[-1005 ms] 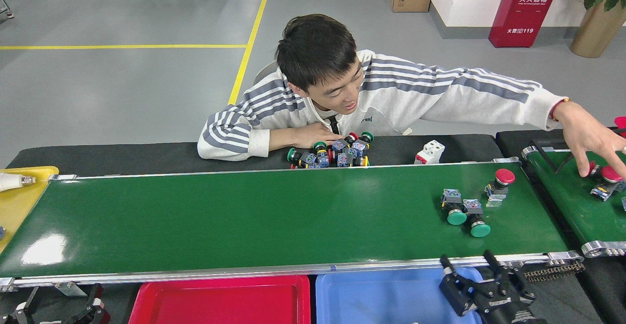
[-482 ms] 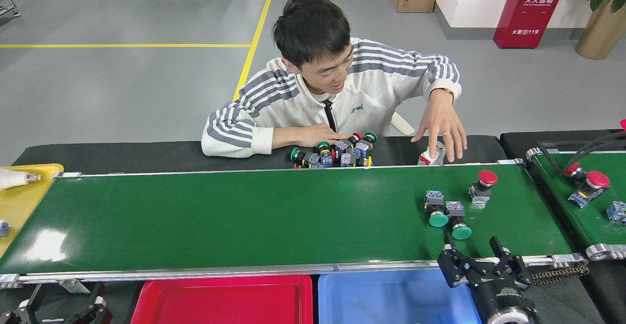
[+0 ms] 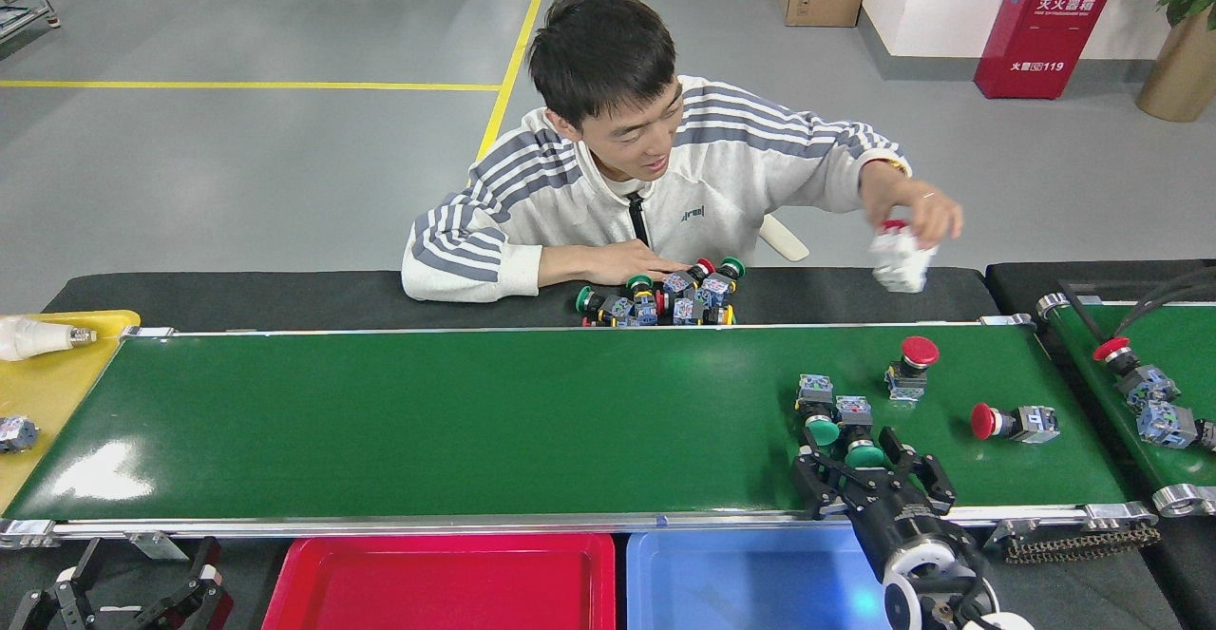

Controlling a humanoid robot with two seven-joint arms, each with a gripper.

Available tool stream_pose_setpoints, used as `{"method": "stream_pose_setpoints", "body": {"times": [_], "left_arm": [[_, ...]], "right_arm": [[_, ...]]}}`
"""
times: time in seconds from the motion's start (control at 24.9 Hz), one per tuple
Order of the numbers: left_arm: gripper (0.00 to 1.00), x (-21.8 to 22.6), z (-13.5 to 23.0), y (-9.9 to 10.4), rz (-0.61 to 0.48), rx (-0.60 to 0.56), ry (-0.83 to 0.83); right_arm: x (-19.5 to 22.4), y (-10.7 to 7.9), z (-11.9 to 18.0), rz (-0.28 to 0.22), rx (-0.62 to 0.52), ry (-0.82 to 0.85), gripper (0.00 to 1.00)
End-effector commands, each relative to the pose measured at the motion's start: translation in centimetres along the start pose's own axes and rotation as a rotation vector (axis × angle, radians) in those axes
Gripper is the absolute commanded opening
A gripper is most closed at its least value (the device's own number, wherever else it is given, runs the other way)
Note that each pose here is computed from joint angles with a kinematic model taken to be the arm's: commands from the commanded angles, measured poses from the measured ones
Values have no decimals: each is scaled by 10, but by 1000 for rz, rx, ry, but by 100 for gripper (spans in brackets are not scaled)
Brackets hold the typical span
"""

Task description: Pick switch part from conveyor to tray

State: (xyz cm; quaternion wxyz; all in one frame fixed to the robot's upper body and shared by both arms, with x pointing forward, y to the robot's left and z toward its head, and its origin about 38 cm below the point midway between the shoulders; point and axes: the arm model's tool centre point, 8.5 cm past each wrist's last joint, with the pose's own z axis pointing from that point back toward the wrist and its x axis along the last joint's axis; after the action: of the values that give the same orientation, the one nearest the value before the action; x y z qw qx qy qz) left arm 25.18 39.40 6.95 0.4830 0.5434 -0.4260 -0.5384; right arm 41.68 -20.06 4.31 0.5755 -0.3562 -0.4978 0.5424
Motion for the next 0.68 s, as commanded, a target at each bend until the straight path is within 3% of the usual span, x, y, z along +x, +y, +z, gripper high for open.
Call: {"method": "stream_pose_setpoints", "body": {"times": [0.0,0.16,0.2,0.28,0.36,0.44,0.64], "left_arm": [[100,-1,-5,8,-11,25,-10],[100,4,-9,10,-9,32,-23],[100,4,-9,10,-9,32,-23],[100,5,-9,9,-8,30,-24],[100,9,-10,10,-7,33,-36],[100,8,-9,10,-12,32,-37],[100,8,-9,10,-12,31,-38]], "right_arm": [[15,-7,-13,7,-10,-17,100],[31,1,-29,19,24,-13,97],[33,1,-31,16,24,-18,88],[32,1,-30,18,25,-25,54],[35,-1,-30,31,22,-66,28],[36,-1,-30,34,21,-88,15],[38,-7,-29,32,4,-103,7]]}}
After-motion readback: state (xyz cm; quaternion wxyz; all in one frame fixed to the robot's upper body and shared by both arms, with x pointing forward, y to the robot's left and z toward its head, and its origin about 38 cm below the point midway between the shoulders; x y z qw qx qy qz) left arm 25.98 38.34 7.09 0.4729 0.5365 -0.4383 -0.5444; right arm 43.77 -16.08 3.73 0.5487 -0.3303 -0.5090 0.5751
